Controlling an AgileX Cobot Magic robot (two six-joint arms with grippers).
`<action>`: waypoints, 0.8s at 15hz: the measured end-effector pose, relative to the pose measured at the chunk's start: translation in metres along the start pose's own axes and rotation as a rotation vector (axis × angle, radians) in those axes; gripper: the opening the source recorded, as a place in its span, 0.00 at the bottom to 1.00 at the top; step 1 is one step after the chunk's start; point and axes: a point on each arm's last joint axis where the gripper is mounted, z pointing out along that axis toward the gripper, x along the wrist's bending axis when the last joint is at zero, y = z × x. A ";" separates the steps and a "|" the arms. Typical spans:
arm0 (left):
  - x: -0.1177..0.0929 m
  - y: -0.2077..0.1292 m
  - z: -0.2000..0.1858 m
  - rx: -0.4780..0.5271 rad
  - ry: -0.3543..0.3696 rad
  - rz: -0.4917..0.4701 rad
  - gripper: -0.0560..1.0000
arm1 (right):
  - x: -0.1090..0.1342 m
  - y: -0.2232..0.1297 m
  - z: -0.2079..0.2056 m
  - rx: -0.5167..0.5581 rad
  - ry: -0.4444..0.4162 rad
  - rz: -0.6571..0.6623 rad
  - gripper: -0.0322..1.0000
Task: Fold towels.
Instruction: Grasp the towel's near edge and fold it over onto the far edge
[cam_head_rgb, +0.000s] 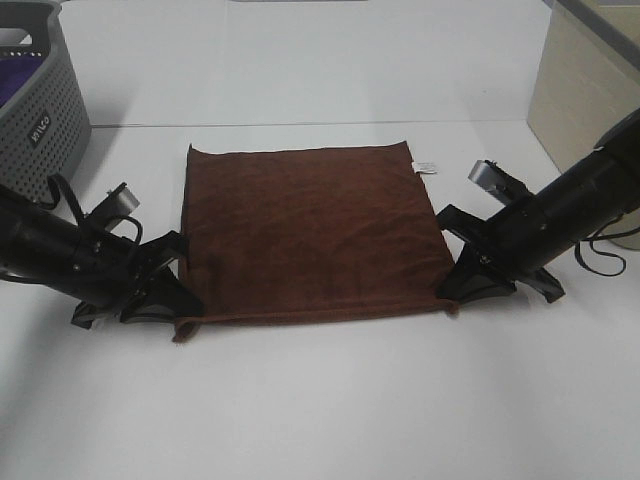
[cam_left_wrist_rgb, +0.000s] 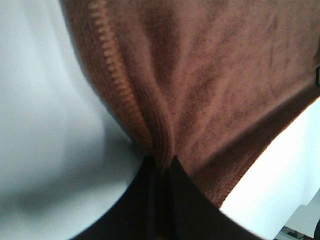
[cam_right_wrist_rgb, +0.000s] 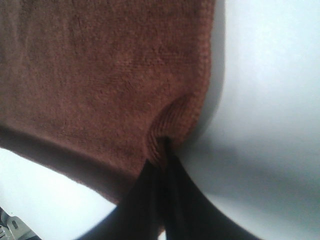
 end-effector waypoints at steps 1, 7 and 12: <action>-0.004 -0.001 -0.005 0.013 0.013 0.011 0.07 | 0.004 -0.004 -0.006 0.013 -0.003 0.002 0.03; -0.015 -0.020 -0.024 0.228 0.050 -0.055 0.07 | 0.007 -0.066 -0.009 0.122 -0.002 0.090 0.03; -0.014 -0.054 -0.037 0.307 0.090 -0.121 0.07 | 0.001 -0.109 -0.001 0.216 0.010 0.179 0.03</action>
